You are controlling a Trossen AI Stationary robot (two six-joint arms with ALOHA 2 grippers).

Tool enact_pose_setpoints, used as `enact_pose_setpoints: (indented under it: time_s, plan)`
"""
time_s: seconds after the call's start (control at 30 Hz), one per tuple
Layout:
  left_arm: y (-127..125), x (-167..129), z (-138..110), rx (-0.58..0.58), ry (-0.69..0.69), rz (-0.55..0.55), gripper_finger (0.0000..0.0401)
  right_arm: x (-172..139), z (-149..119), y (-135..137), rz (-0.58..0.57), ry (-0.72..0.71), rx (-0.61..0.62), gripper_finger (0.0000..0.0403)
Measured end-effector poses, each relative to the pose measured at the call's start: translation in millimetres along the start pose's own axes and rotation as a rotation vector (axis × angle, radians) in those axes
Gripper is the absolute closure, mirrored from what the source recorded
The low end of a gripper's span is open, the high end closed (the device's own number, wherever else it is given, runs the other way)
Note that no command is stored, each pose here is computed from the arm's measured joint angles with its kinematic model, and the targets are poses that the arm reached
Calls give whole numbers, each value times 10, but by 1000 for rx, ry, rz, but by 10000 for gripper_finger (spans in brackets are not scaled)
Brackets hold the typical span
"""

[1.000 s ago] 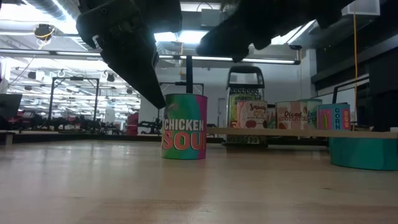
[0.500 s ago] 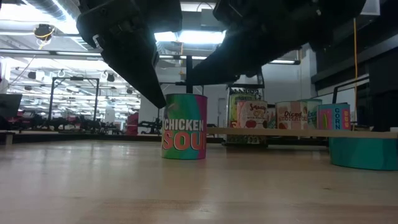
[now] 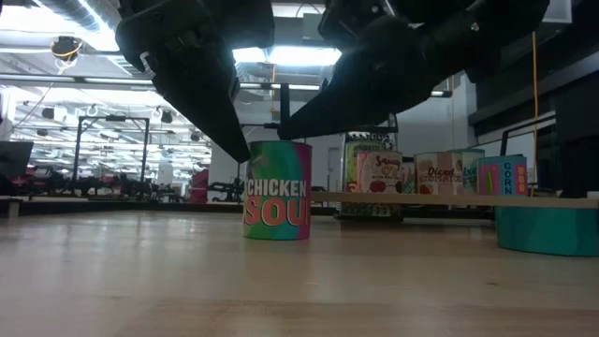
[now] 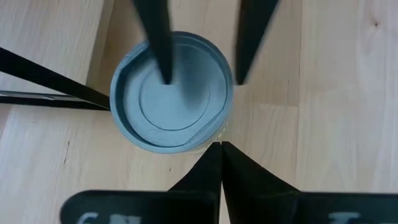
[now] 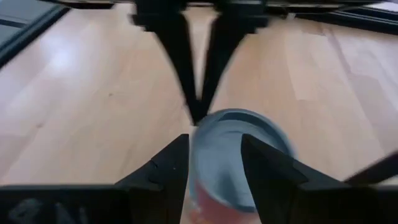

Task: Pick and place cans onto a shelf
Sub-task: Put the pink canned chicken soup on the shelf

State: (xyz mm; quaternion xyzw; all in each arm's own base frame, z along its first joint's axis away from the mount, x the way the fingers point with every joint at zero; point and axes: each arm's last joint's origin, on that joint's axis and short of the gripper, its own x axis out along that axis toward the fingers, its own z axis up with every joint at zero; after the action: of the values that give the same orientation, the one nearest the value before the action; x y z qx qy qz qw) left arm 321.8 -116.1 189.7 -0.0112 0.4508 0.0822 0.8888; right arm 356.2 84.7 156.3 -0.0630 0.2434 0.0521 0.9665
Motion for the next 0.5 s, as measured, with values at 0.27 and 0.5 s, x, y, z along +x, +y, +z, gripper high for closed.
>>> enact_pose_setpoints:
  time_s: [0.27,0.5]
  plan:
    - [0,0,0,0,0,0,400,62,-47,-6,10,4,31,251]
    - [0,0,0,-1,0,0,401,87,-63,-1,14,-1,33,251]
